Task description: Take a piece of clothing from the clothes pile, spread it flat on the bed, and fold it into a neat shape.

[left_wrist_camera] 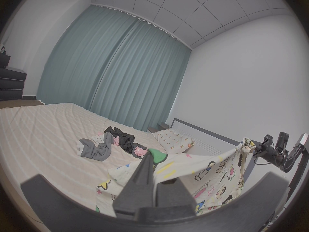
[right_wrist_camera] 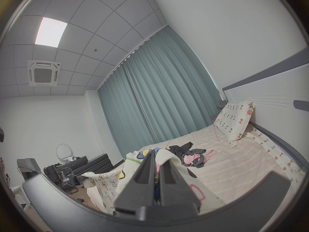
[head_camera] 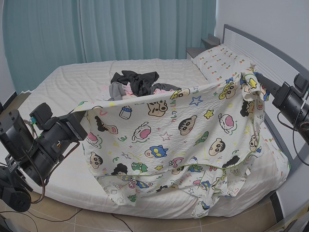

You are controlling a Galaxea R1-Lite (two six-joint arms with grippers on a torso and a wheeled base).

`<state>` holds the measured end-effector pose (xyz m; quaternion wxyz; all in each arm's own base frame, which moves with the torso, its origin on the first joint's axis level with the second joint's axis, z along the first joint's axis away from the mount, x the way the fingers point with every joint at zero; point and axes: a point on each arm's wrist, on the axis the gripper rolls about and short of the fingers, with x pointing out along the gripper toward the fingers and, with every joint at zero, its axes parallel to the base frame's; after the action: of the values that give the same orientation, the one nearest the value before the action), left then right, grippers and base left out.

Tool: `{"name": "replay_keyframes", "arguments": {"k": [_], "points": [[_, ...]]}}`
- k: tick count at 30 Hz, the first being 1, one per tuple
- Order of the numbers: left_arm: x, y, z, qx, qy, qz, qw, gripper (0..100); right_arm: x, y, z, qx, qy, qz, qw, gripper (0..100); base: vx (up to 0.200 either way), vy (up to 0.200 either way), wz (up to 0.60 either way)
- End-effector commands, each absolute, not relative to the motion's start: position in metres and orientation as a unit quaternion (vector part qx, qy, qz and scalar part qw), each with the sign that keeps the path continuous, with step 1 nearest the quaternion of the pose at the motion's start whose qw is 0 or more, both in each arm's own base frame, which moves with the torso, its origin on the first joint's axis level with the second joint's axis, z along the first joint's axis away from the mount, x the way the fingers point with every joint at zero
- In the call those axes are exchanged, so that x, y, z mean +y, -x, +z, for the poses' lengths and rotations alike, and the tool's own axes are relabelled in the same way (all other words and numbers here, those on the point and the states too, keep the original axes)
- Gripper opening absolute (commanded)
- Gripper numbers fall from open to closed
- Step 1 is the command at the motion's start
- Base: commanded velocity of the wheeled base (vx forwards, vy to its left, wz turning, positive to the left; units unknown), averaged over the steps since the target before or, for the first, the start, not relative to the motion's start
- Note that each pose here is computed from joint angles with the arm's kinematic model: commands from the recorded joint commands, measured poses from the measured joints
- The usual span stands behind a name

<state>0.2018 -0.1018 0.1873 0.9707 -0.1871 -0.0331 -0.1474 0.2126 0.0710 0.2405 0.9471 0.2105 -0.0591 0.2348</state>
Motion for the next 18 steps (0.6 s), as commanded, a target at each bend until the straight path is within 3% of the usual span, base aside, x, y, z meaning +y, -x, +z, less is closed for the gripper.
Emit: {"name": "replay_keyframes", "arguments": {"k": [1,11,18], "points": [[-0.104,-0.219,0.183,-0.026,0.184,-0.134,0.973,0,0.071,-0.234,0.230,-0.037,-0.207,0.223,0.952,0,0.200,0.000,0.00],[-0.114,-0.258,0.161,0.010,0.174,-0.127,0.976,0,0.070,-0.264,0.213,-0.009,-0.205,0.202,0.958,0,0.200,0.000,0.00],[-0.121,-0.312,0.117,0.057,0.156,-0.091,0.982,0,0.070,-0.293,0.192,0.023,-0.203,0.182,0.962,0,0.000,0.000,0.00]]}}
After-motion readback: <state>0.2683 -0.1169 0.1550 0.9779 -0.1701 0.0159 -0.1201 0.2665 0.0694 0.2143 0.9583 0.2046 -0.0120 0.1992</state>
